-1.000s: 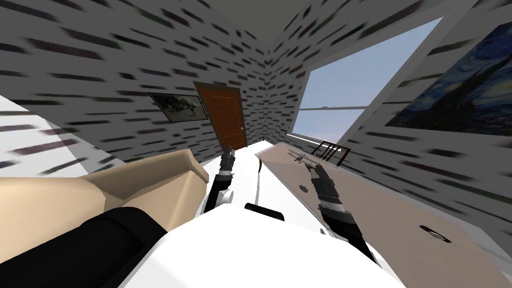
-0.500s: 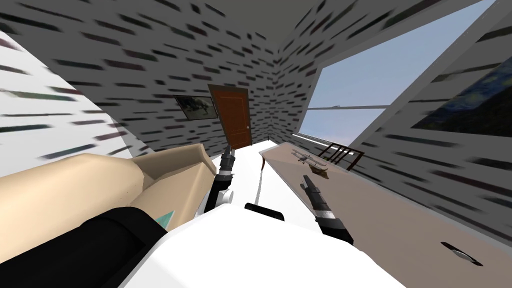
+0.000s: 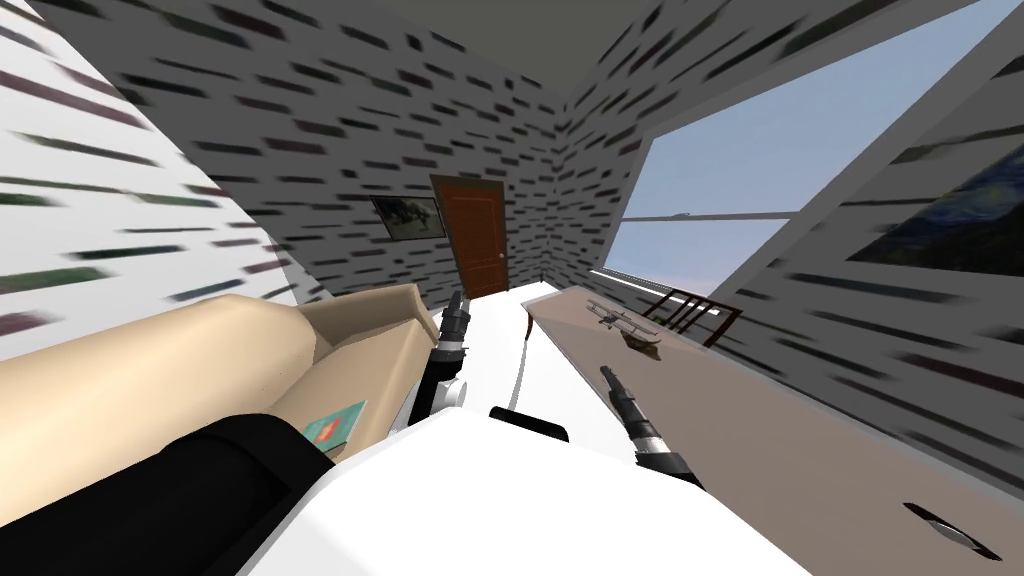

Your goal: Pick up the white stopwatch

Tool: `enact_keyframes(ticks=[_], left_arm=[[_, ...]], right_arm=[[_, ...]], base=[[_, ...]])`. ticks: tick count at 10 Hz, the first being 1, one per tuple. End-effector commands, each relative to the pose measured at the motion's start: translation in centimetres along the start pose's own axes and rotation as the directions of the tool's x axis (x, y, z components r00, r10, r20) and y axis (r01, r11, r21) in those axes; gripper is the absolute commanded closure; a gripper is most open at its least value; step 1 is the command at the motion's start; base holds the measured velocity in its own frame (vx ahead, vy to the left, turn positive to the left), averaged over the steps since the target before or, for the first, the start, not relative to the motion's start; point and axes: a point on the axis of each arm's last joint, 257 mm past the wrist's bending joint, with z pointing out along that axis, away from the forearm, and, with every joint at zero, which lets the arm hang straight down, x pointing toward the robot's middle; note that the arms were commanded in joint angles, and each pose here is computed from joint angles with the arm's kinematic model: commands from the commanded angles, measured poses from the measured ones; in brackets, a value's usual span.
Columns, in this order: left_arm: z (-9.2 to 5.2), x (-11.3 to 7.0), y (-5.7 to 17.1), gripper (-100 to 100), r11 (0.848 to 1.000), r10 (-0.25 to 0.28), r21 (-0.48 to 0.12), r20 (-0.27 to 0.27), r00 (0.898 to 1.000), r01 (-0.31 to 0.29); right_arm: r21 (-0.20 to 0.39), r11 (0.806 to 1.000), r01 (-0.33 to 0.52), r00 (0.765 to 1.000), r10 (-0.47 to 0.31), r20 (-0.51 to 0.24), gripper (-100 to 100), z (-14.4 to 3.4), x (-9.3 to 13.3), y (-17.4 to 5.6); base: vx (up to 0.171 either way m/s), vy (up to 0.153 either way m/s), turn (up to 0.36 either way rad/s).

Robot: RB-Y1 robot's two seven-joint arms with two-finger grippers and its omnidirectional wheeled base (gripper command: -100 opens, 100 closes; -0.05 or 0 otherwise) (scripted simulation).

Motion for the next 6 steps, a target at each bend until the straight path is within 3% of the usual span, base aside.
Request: enact_keyframes(ticks=[1,4,5,6], left_arm=[[0.0,0.0,0.0,0,1.0,0.0,0.0,0.0,1.0,0.0],[0.0,0.0,0.0,0,1.0,0.0,0.0,0.0,1.0,0.0],[0.0,0.0,0.0,0,1.0,0.0,0.0,0.0,1.0,0.0],[0.0,0.0,0.0,0,1.0,0.0,0.0,0.0,1.0,0.0]], right_arm=[[0.055,0.998,0.024,0.998,-0.021,-0.053,-100,-1.0,1.3,-2.5],[0.173,0.981,0.089,0.986,-0.062,-0.157,-100,-4.0,3.4,-8.2],[0.18,0.98,0.09,0.985,-0.061,-0.159,-100,-4.2,3.4,-8.5],[0.216,0.968,0.131,0.974,-0.084,-0.211,-100,-5.6,4.1,-10.5]], base=[[-0.045,-0.037,0.16],[-0.057,-0.049,0.171],[-0.03,-0.026,0.068],[-0.023,-0.025,0.165]])
